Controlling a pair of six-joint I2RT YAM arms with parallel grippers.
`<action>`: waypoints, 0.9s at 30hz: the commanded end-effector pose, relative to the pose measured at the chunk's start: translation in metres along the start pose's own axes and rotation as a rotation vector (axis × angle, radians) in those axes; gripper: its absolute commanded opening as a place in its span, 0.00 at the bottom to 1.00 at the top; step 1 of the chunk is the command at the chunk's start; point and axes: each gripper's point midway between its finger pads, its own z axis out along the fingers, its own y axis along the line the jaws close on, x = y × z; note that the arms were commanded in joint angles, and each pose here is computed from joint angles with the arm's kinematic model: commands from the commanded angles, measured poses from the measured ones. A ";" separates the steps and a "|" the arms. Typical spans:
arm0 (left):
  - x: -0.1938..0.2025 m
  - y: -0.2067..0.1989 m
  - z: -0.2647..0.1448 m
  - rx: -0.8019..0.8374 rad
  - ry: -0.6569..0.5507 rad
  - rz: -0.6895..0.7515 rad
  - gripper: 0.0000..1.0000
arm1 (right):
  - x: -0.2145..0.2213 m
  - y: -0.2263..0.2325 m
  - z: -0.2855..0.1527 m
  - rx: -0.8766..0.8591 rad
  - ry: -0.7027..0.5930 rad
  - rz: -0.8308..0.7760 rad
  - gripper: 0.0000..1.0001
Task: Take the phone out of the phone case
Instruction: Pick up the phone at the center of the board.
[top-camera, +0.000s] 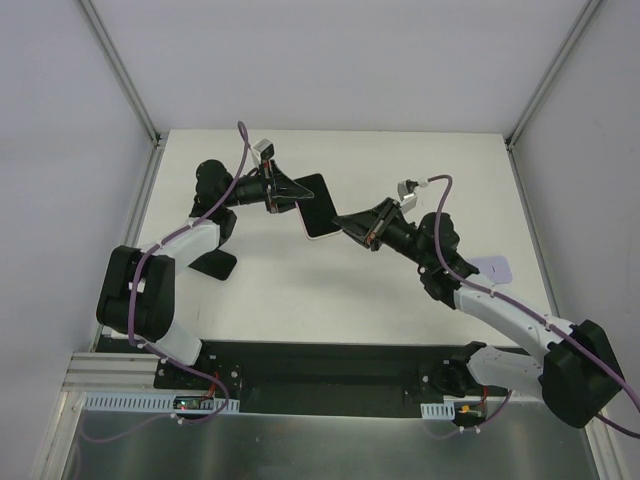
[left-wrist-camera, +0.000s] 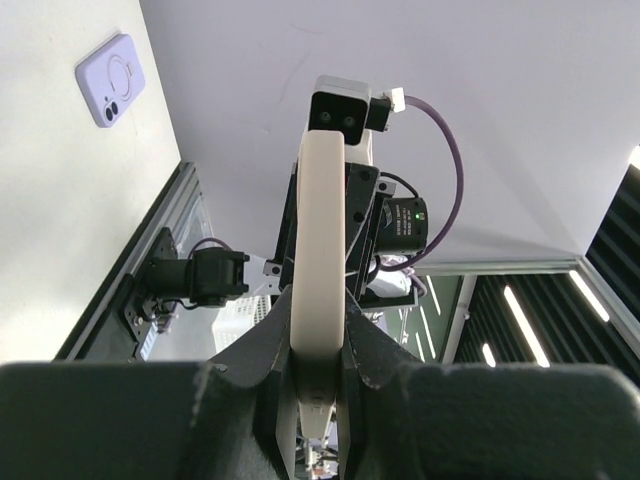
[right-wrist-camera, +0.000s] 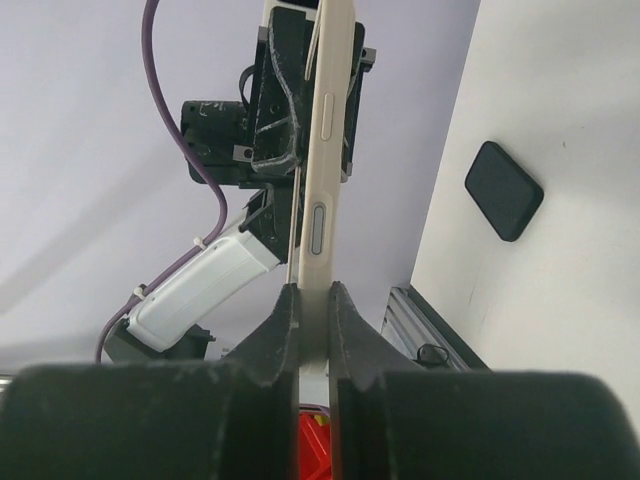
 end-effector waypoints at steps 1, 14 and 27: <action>-0.007 -0.027 -0.001 0.060 -0.042 0.055 0.00 | 0.006 0.041 -0.004 -0.182 0.042 -0.042 0.01; -0.028 -0.030 -0.002 0.100 -0.111 0.080 0.00 | 0.018 0.029 -0.010 -0.080 0.066 -0.024 0.30; -0.020 -0.037 -0.010 0.129 -0.095 0.101 0.00 | 0.002 0.026 -0.008 -0.031 0.003 -0.049 0.68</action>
